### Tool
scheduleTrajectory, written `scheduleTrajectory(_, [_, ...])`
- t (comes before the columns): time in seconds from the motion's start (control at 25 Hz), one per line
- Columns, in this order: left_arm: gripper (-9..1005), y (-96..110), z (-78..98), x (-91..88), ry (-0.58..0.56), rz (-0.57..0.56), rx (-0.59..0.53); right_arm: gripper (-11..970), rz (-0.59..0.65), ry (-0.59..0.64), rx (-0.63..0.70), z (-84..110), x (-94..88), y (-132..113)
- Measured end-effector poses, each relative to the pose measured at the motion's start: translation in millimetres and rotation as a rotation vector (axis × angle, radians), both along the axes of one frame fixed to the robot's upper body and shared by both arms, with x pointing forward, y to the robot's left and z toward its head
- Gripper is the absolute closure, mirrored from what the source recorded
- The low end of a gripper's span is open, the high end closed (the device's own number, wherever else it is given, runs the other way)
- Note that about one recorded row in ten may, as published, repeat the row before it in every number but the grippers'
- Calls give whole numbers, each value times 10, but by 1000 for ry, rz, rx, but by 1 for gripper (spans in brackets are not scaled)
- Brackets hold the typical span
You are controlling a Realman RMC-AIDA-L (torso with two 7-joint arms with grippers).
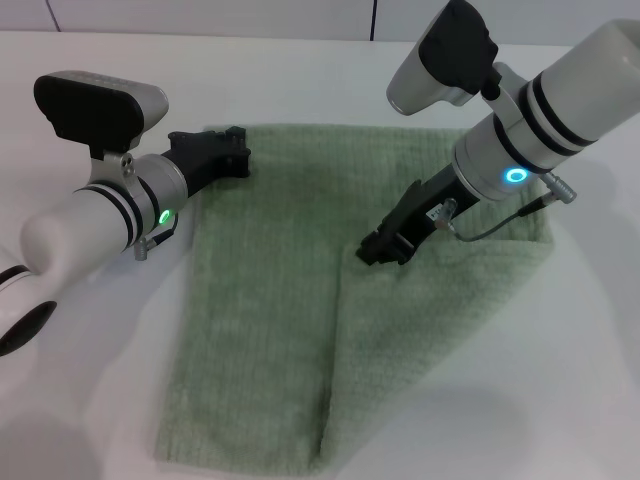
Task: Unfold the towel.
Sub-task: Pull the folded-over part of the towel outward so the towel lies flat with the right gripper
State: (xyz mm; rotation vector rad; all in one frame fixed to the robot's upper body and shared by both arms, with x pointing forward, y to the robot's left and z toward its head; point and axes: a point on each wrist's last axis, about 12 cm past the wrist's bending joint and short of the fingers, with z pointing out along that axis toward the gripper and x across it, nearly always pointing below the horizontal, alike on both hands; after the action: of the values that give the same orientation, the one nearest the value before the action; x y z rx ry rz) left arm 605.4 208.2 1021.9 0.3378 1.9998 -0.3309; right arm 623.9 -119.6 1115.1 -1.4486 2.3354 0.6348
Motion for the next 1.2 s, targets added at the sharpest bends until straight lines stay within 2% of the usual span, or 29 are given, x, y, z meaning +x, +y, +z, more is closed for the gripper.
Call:
scheduleTrajectory(0.16, [998,1,-1,-1,1,1,-1,736,15,-3,-16,-3,-6,5])
scheduleTrajectory(0.36, [998,2,-2,-2,1,1,-1,923,19,-7,-20,4,-3,11])
scheduleTrajectory(0.44, [998,2,-2,-2,1,1,-1,954,18,-16,-18,14,7,12])
scheduleTrajectory(0.64, [998,2,-2,-2,-1,-1,2,957,16,-30,-11,31,17,3])
scheduleTrajectory(1.2, [997,10,1,0,-3,-1,3,873,40,-37,0,91,14,58])
